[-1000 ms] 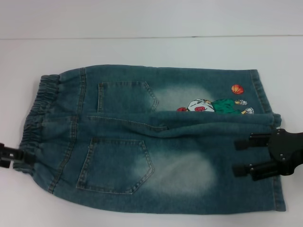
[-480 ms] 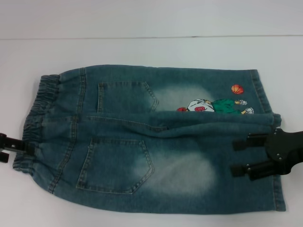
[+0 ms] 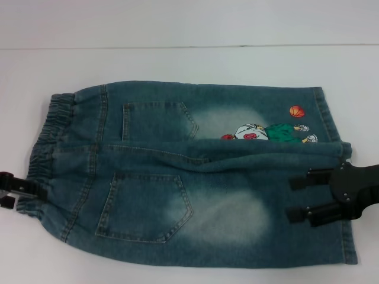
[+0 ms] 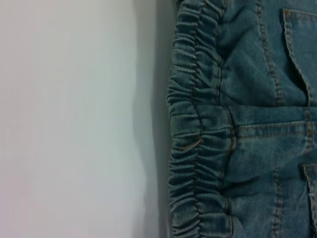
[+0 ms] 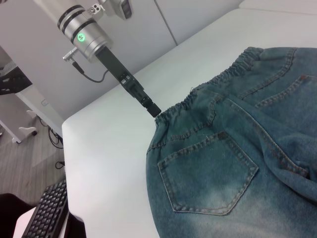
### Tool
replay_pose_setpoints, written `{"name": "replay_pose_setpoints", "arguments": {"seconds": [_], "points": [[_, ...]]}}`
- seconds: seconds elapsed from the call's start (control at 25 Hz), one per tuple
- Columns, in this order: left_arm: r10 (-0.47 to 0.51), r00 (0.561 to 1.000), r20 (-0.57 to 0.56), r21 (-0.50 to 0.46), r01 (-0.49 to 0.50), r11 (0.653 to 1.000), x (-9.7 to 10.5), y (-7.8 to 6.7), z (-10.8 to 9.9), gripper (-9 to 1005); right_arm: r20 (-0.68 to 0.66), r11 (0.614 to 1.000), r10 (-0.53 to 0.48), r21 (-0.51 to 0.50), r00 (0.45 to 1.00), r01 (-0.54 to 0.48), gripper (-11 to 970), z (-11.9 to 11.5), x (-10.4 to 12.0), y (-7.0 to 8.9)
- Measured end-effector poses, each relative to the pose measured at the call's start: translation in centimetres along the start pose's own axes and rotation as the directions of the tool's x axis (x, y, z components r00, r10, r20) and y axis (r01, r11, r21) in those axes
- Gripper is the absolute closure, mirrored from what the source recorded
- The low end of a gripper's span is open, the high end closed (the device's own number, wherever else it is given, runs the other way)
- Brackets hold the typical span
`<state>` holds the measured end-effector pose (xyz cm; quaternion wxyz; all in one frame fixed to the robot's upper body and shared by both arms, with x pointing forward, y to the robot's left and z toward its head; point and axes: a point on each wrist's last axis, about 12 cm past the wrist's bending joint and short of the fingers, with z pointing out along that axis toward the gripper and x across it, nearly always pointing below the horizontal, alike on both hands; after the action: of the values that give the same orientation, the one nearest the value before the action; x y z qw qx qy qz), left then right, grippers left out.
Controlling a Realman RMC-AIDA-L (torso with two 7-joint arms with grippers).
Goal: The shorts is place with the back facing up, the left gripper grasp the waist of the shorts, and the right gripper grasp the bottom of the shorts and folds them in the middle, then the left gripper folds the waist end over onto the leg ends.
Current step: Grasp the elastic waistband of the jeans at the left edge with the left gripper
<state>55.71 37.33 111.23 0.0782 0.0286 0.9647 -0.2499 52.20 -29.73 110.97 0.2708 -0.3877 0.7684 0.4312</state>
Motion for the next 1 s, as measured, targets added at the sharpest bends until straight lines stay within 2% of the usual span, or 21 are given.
{"name": "replay_pose_setpoints", "arguments": {"seconds": [0.6, 1.0], "points": [[0.004, 1.000, -0.020, 0.002, -0.004, 1.000, 0.13, -0.26, 0.62, 67, 0.002, 1.000, 0.000, 0.000, 1.000, 0.000, 17, -0.02, -0.03, -0.01], [0.000, 1.000, -0.008, -0.007, 0.000, 1.000, 0.08, -0.02, 0.34, 67, 0.004, 1.000, 0.000, 0.001, 1.000, 0.000, 18, -0.04, -0.03, -0.01]]}}
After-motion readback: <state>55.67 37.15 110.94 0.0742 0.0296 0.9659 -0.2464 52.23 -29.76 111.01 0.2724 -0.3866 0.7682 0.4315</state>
